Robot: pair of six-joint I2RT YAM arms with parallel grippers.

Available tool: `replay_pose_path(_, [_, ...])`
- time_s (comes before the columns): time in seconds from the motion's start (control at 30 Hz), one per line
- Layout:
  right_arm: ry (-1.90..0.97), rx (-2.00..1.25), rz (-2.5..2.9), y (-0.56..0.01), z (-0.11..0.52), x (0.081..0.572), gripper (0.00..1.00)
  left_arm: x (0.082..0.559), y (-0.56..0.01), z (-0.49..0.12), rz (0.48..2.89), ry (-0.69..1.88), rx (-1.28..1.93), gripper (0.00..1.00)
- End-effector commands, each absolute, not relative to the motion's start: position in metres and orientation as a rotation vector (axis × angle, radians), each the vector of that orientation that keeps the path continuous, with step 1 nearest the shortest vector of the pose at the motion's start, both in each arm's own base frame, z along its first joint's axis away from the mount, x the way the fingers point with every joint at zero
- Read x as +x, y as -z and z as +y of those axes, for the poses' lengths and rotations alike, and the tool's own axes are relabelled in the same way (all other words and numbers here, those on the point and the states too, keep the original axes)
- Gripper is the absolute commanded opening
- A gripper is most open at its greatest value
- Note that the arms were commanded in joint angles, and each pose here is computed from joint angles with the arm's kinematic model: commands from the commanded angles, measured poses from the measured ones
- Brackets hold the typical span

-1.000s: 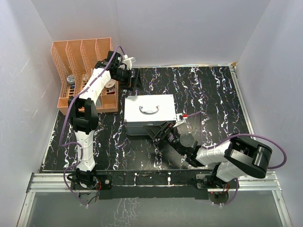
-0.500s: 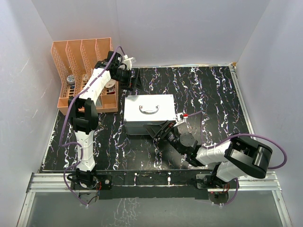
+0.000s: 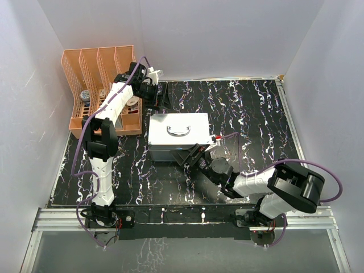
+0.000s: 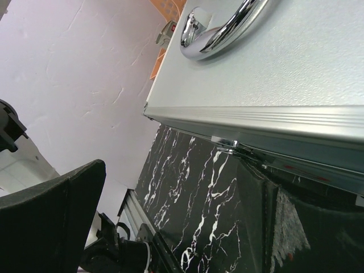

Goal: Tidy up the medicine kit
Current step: Close the medicine box at the center of the board, then reset both arms

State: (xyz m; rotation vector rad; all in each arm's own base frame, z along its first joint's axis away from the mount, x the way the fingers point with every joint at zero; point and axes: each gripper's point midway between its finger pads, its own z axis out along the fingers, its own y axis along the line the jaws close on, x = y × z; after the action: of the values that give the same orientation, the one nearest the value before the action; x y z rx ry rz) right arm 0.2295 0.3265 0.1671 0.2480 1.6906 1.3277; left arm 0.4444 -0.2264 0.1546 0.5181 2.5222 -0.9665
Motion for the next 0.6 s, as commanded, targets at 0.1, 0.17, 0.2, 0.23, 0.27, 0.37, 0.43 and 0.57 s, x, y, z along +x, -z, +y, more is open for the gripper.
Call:
replay_pose_path(0.1, [-1.386,0.252,1.626,-0.192,0.338,0.237,0.98,0.436,-0.19,-0.229,2.451,0.987,0.555,0.97])
replay_pose_path(0.17, [-1.389,0.251,1.629,-0.192,0.34,0.238,0.98,0.436,-0.19,-0.23,2.451,0.986,0.555,0.97])
replay_pose_path(0.2, [-1.39,0.251,1.632,-0.191,0.34,0.238,0.98,0.436,-0.191,-0.23,2.451,0.986,0.555,0.97])
replay_pose_path(0.23, [-1.39,0.252,1.636,-0.19,0.34,0.238,0.98,0.435,-0.19,-0.229,2.452,0.986,0.554,0.97])
replay_pose_path(0.27, [-1.391,0.254,1.639,-0.189,0.34,0.238,0.98,0.435,-0.191,-0.23,2.451,0.985,0.556,0.97])
replay_pose_path(0.37, [-1.389,0.264,1.645,-0.187,0.338,0.238,0.98,0.434,-0.191,-0.229,2.451,0.985,0.56,0.97])
replay_pose_path(0.43, [-1.387,0.264,1.642,-0.19,0.337,0.237,0.98,0.434,-0.19,-0.229,2.451,0.982,0.561,0.97])
replay_pose_path(0.57, [-1.383,0.216,1.644,-0.2,0.338,0.234,0.98,0.436,-0.192,-0.228,2.446,0.97,0.564,0.97])
